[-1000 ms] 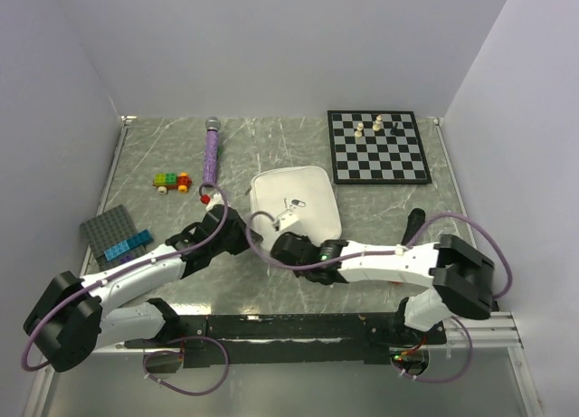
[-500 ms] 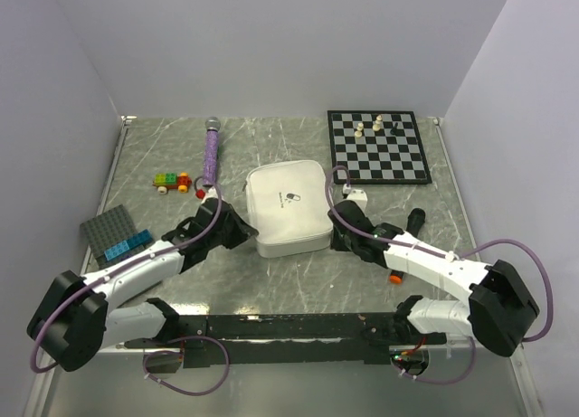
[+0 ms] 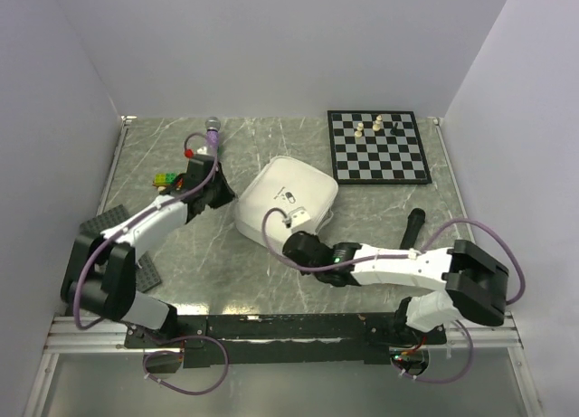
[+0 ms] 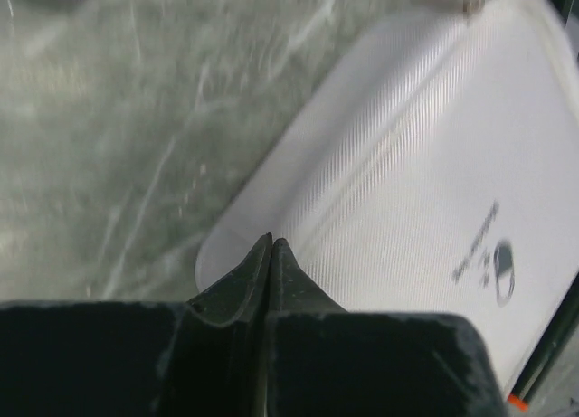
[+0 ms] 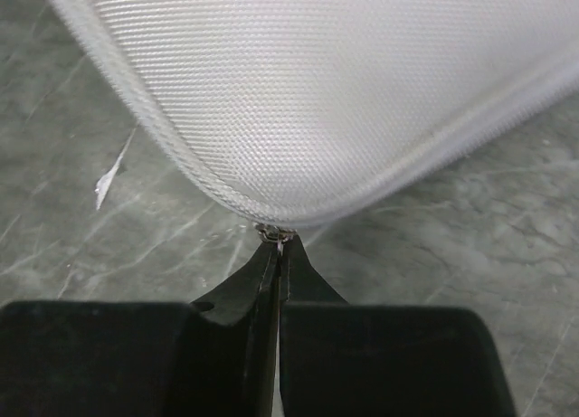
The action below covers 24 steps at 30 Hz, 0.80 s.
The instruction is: Organize the medicine kit
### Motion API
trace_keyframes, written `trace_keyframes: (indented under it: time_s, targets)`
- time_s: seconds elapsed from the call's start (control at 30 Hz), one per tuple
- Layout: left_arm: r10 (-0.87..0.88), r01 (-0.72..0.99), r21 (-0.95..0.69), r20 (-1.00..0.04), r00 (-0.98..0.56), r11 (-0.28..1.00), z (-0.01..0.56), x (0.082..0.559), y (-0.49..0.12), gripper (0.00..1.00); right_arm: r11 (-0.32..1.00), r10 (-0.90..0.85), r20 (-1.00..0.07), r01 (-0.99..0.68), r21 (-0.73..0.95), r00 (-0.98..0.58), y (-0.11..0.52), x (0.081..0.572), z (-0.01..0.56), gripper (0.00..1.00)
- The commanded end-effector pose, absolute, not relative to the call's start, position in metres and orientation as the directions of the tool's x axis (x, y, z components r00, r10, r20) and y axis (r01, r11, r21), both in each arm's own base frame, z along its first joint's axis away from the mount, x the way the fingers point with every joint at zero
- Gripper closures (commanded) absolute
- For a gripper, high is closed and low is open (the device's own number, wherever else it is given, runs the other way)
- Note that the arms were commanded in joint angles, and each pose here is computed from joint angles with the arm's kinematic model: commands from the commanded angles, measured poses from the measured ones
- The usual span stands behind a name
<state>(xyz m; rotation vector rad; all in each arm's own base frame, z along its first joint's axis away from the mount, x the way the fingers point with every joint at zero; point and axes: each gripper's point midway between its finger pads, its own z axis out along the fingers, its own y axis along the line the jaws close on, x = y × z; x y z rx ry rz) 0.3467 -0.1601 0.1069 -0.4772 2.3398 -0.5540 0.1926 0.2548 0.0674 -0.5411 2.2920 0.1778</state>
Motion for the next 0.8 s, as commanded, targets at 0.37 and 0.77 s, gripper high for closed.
trace_keyframes:
  time_s: [0.37, 0.77]
  targets:
    - [-0.532, -0.155, -0.568, -0.592, -0.606, 0.809, 0.166, 0.373, -0.134, 0.22, 0.759, -0.489, -0.743, -0.643, -0.105, -0.456, 0.344, 0.200, 0.089, 1.00]
    - [-0.581, -0.129, -0.732, -0.406, -0.705, 0.669, 0.126, 0.293, -0.201, 0.10, 0.767, -0.501, -0.717, -0.633, -0.109, -0.484, 0.330, 0.197, 0.075, 1.00]
